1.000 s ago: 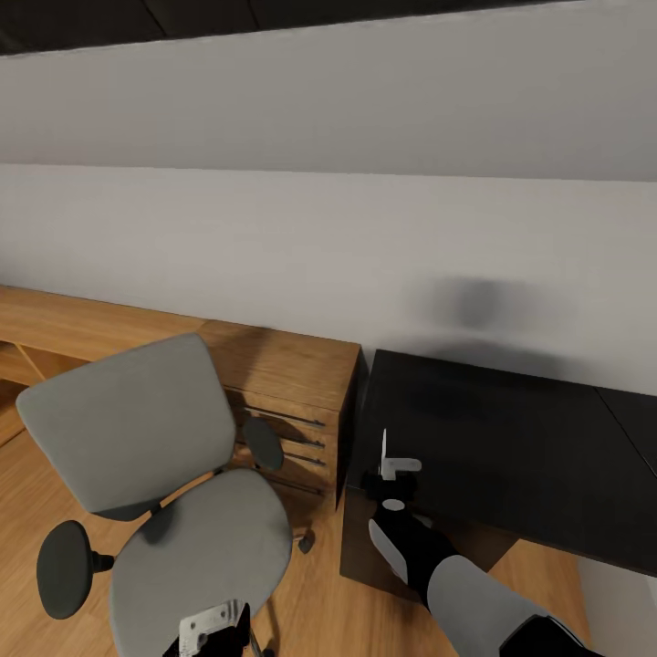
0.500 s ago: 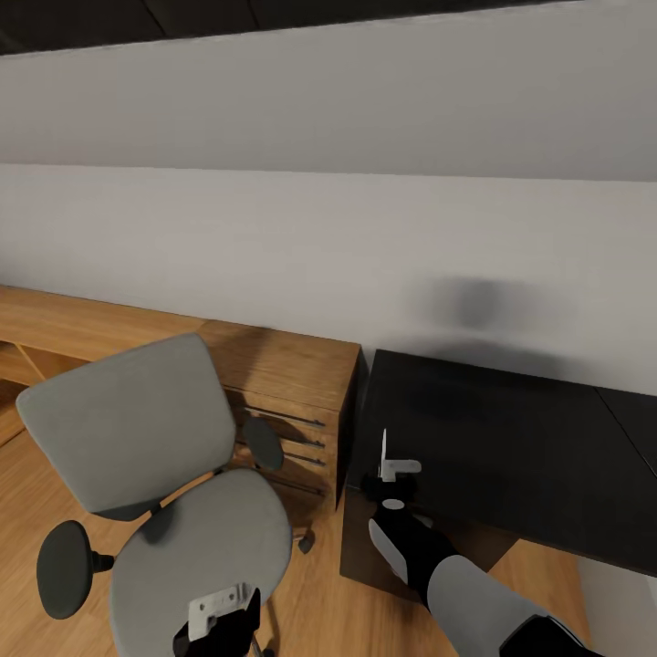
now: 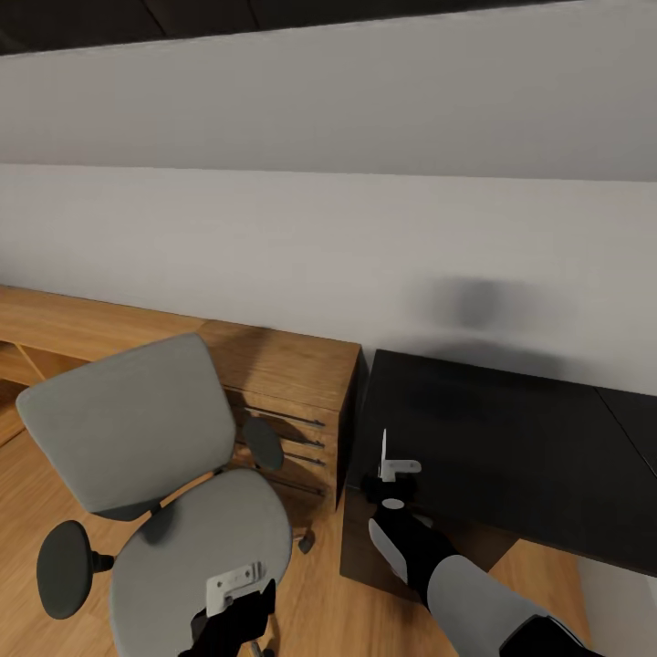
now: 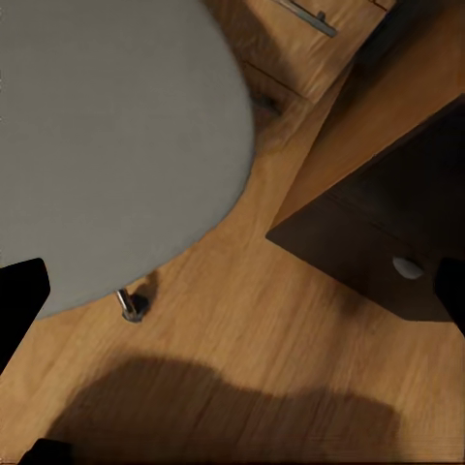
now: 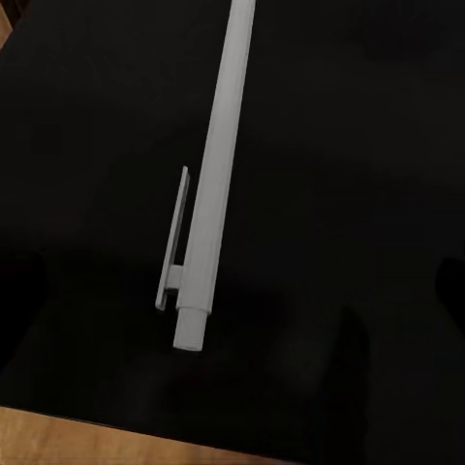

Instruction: In the bedroom, organize the workspace by keeping the computer under the desk, ensuring the monitor is on the desk, placing the keyboard on the desk next to the monitor, placing the mouse on the desk next to the keyboard, moving the folder from the swivel chair onto the desk next to the mouse, stacking the notebook on top of the folder with the pen on top of the notebook, and positioning the swivel chair next to the desk.

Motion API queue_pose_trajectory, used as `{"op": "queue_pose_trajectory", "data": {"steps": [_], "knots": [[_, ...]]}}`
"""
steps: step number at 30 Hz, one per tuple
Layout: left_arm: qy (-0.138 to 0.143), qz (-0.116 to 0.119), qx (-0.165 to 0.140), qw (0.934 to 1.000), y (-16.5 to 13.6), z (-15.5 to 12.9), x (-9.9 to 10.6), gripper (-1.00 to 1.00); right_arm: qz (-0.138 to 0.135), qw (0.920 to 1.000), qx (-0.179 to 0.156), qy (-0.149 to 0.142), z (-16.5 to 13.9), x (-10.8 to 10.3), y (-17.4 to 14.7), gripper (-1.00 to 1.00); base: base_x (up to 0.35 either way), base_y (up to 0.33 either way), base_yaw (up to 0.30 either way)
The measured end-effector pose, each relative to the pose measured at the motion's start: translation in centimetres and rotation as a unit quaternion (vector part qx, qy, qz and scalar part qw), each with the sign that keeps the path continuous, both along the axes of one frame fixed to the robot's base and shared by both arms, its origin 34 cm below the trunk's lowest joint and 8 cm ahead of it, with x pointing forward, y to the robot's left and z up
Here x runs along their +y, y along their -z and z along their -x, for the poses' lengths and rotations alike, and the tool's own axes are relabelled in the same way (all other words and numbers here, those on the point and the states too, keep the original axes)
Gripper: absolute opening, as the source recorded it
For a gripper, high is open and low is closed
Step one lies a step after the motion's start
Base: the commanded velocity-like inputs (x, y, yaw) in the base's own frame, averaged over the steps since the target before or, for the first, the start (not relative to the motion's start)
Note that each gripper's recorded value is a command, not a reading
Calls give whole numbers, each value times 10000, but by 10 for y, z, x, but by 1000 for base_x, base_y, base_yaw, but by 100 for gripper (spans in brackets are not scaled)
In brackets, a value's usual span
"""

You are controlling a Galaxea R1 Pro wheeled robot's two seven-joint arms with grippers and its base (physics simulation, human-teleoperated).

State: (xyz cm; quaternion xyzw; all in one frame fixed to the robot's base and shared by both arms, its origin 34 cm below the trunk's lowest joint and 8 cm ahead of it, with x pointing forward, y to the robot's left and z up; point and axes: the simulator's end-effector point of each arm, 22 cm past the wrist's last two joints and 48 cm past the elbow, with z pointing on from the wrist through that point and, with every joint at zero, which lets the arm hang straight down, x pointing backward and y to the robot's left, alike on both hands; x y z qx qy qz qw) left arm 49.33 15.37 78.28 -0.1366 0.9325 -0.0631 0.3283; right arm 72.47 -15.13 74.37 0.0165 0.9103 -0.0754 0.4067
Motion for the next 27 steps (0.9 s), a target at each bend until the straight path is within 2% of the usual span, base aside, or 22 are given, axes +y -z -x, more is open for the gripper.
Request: {"op": "queue_pose_trajectory", "data": {"steps": [4, 8, 12, 27], "knots": [[-50, -40, 37, 10000, 2, -1, 7, 100, -2, 10000, 1, -3, 0, 0, 0, 100, 0, 0, 0], [-367, -189, 71, 9991, 6, -4, 42, 100, -3, 10000, 1, -4, 0, 0, 0, 100, 28, 6, 0], [-488, -232, 83, 9985, 7, -5, 54, 100, -5, 10000, 1, -3, 0, 0, 0, 100, 123, 41, 0], [-495, -220, 86, 9985, 8, -5, 53, 100, 6, 10000, 17, 16, 0, -3, 1, 100, 14, 5, 0]]}}
